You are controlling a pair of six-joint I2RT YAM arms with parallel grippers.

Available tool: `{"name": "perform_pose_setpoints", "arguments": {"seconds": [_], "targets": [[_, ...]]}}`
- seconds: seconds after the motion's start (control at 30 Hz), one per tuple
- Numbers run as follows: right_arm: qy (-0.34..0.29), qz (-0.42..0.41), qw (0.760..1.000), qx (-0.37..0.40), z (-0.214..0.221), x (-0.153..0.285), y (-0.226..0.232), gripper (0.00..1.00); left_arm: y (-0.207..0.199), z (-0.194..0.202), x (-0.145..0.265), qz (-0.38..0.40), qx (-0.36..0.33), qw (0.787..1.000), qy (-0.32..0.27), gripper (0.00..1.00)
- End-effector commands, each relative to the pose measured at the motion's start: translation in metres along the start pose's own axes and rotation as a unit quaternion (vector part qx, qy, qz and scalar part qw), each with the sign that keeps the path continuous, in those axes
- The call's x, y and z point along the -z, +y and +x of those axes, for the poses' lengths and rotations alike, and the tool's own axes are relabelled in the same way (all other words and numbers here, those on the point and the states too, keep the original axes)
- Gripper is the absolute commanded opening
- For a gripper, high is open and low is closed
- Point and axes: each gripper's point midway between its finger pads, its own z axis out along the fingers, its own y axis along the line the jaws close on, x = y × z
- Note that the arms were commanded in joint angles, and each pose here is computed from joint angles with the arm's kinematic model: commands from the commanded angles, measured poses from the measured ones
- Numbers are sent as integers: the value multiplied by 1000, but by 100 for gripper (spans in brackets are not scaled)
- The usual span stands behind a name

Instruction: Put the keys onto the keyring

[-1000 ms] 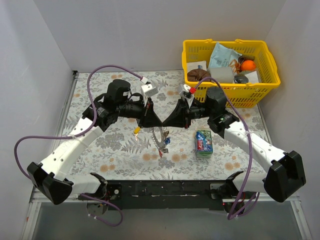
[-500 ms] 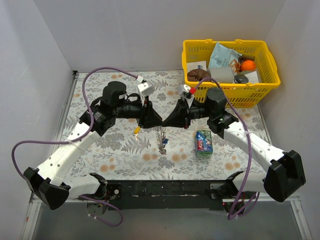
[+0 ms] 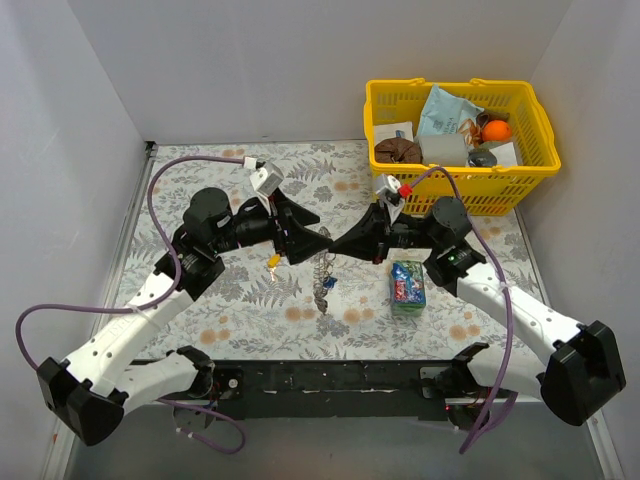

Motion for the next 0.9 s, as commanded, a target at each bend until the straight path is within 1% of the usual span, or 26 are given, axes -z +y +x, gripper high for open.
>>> {"name": "perform_pose_setpoints", "arguments": {"seconds": [0.0,0.13,0.27,0.4,0.7,0.87], "targets": [[-91,19,993,75,-48,6,16,1,-21,-33,8,28,-29,996,-82,80],[-125,16,987,97,-65,10,26,1,-31,-39,13,50,-43,993,-101,83],[-141,15,984,105,-74,13,31,1,-41,-38,13,80,-48,991,-94,68],[-152,11,982,113,-81,17,37,1,-45,-31,13,101,-47,991,-76,63],[-151,10,981,125,-87,22,42,1,-35,-22,9,97,-32,993,-61,55],[-155,8,980,121,-87,23,44,1,-30,-17,7,95,-29,994,-55,47]]}}
